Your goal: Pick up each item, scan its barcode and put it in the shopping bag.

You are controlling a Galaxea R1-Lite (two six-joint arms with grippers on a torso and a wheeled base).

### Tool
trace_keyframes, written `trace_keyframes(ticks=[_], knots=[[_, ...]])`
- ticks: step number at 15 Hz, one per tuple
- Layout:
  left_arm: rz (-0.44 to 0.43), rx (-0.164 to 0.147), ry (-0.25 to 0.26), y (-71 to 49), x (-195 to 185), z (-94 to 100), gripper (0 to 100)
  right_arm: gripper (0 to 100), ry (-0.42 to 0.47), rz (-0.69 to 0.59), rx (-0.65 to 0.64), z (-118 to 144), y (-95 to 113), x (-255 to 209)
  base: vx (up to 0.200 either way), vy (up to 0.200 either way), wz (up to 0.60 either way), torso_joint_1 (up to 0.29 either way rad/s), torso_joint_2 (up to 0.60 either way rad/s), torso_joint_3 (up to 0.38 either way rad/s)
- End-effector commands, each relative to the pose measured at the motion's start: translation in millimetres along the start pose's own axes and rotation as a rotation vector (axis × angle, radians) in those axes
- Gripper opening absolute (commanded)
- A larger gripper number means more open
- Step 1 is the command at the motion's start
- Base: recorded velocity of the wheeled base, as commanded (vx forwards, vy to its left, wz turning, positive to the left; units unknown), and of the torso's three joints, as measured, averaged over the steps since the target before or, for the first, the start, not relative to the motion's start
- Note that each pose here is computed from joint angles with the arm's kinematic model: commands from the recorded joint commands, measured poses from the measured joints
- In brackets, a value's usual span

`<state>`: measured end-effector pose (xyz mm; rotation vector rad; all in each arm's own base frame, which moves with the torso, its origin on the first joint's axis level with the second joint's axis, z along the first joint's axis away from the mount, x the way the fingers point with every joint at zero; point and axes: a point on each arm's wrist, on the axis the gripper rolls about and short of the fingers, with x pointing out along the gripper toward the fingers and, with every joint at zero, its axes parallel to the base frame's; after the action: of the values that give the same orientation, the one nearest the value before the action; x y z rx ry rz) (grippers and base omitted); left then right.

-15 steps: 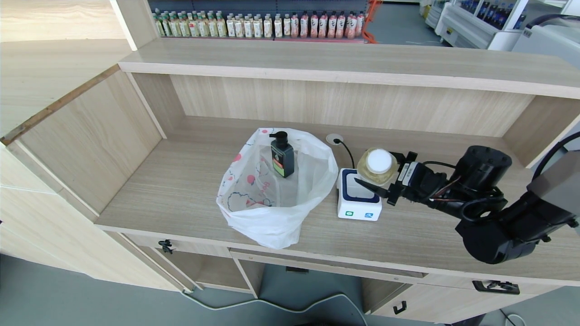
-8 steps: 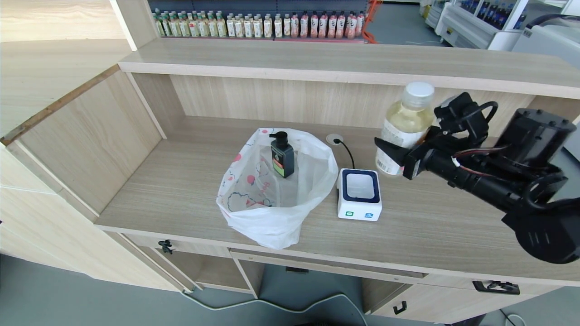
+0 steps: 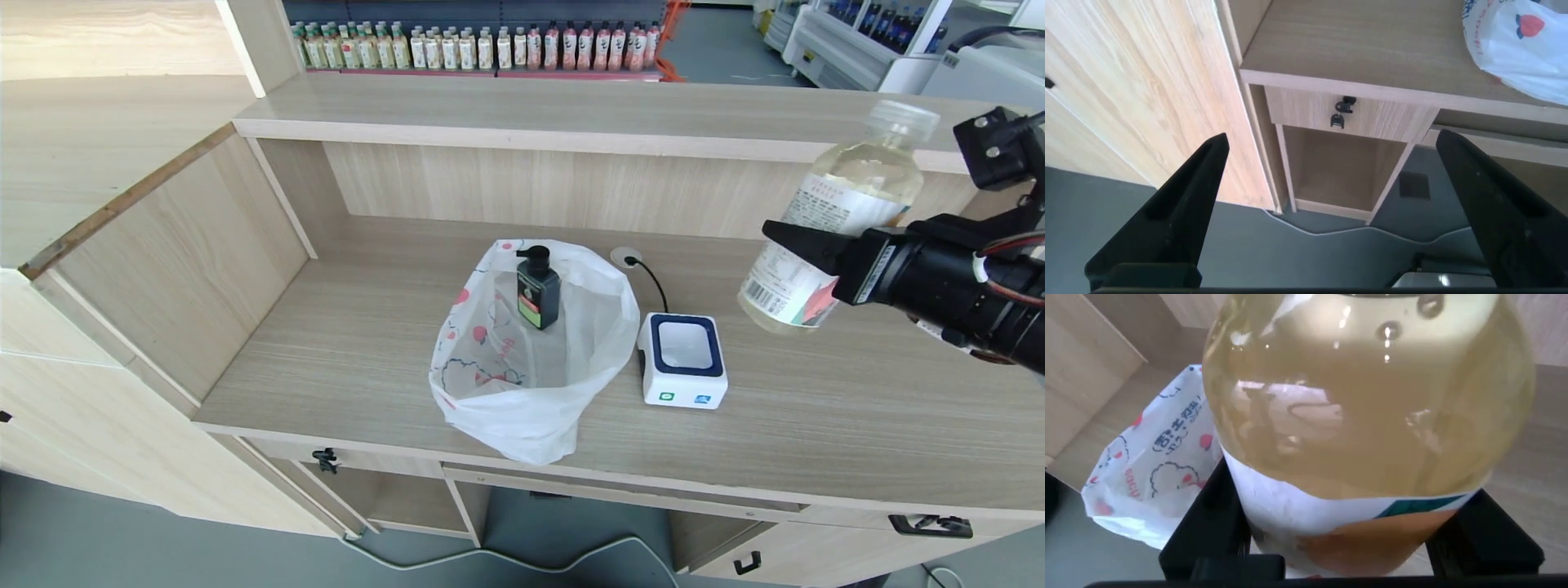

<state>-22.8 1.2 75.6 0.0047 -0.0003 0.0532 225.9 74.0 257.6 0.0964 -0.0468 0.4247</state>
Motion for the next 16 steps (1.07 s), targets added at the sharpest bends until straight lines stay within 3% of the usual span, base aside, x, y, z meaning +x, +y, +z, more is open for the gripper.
trace_keyframes(ticks=[1,4,9,16], knots=[[0.001,0.0,-0.001,0.0,0.0,0.1,100,0,0.018,0.046,0.009,-3.5,7.0,3.6,0.0,0.2,0.0,0.002,0.0,0.002],[0.001,0.0,-0.001,0.0,0.0,0.1,100,0,0.083,0.124,0.016,-22.5,17.3,22.0,0.0,0.067,0.0,0.001,0.0,0.002],[0.0,-0.006,-0.001,0.0,0.0,0.1,100,0,0.112,0.183,-0.03,-57.2,29.5,55.5,0.0,0.0,0.0,0.0,0.0,0.0],[0.0,-0.006,-0.001,0.0,0.0,0.1,100,0,0.063,0.212,-0.098,-97.7,35.1,82.2,0.0,0.0,0.0,0.0,0.0,0.0]])
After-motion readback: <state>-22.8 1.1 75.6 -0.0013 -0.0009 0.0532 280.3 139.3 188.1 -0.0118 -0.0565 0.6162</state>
